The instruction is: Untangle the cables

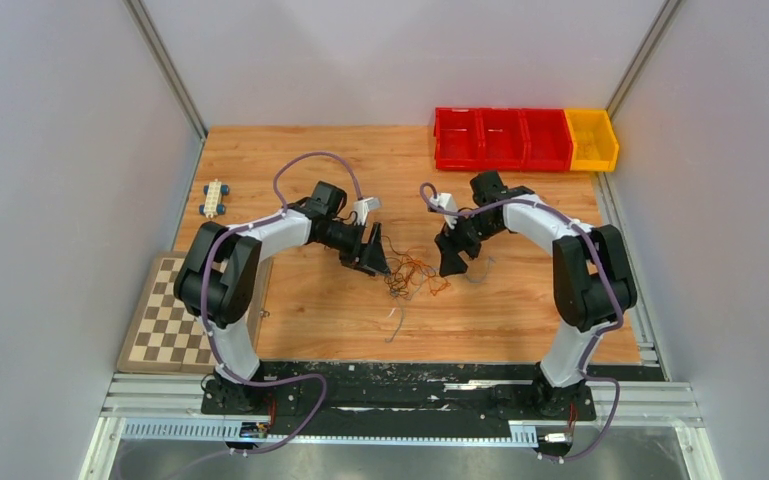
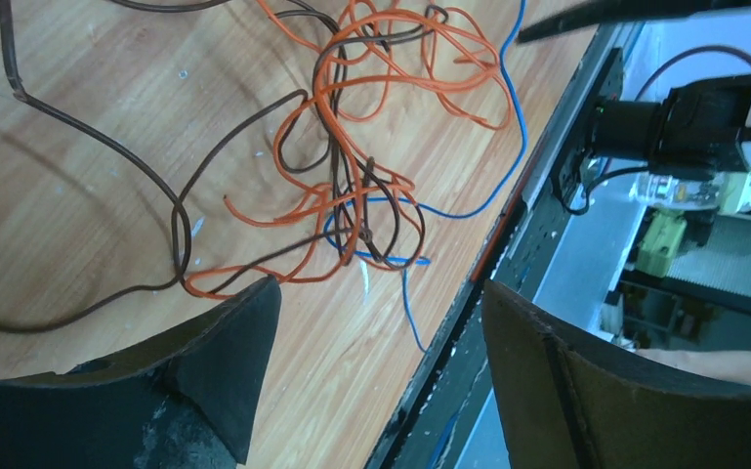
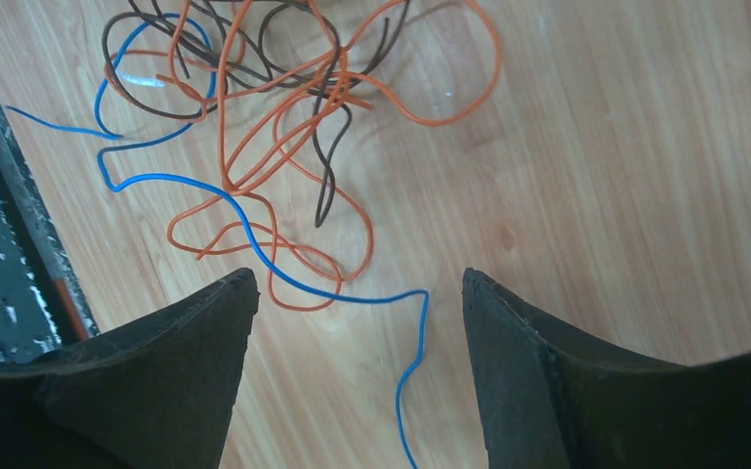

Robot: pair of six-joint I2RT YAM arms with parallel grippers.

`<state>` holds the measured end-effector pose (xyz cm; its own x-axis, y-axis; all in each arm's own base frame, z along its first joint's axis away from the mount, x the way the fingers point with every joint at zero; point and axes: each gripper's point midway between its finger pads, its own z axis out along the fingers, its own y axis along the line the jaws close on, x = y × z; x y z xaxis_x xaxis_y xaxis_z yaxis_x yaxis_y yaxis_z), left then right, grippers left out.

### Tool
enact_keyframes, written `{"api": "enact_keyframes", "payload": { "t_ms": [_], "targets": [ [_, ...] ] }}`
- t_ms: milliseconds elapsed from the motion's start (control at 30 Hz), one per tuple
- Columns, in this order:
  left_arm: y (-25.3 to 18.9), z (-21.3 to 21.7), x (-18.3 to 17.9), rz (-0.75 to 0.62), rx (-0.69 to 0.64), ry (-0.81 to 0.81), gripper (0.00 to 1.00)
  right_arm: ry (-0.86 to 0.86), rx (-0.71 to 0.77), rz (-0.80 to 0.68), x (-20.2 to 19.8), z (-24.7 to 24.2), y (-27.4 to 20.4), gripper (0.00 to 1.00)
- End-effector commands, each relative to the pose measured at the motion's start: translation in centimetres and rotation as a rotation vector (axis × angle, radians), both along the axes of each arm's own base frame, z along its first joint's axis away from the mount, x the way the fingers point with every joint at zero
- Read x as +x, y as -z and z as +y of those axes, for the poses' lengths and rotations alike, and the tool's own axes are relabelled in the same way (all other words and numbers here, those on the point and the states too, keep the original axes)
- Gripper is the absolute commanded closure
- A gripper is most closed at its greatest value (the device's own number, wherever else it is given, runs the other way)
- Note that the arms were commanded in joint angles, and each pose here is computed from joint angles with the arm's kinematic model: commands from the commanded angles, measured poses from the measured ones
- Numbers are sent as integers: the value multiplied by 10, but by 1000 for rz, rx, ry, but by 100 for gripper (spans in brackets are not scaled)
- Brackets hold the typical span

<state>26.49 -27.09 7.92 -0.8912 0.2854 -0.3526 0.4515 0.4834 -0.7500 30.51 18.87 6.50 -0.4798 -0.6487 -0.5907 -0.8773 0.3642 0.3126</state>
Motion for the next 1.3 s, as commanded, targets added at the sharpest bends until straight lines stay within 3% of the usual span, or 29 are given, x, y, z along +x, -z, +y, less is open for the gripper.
{"api": "enact_keyframes", "payload": {
  "t_ms": [0,100,233,333,500,567,633,667,733,800,1100,1267],
  "targets": [
    [-4,-12,15,-8,-25,-21,15,-134,34,-116,2,17,12,26],
    [7,-13,17,24,-13,-31,16,-162,20,-160,4,23,18,37],
    [16,-16,18,49,-4,-33,22,-146,9,-197,12,28,10,74],
    [21,-19,18,63,4,-38,21,-122,30,-230,9,28,-15,99],
    [40,-21,21,52,77,-59,17,-91,96,-251,-7,30,-58,100],
    [48,-18,23,59,108,-77,30,-73,123,-250,-12,32,-75,100],
    [54,-15,23,60,134,-76,56,-55,145,-272,-14,33,-95,100],
    [53,-14,24,60,139,-76,73,-37,148,-298,-11,32,-106,100],
    [52,-5,20,80,150,-75,90,22,151,-365,-1,22,-133,100],
    [51,9,16,83,165,-93,99,107,176,-419,14,7,-163,100],
    [65,85,8,112,282,-221,100,543,354,-613,89,-101,-325,100],
    [68,95,11,106,306,-241,100,683,381,-732,115,-149,-370,100]
  ]
}}
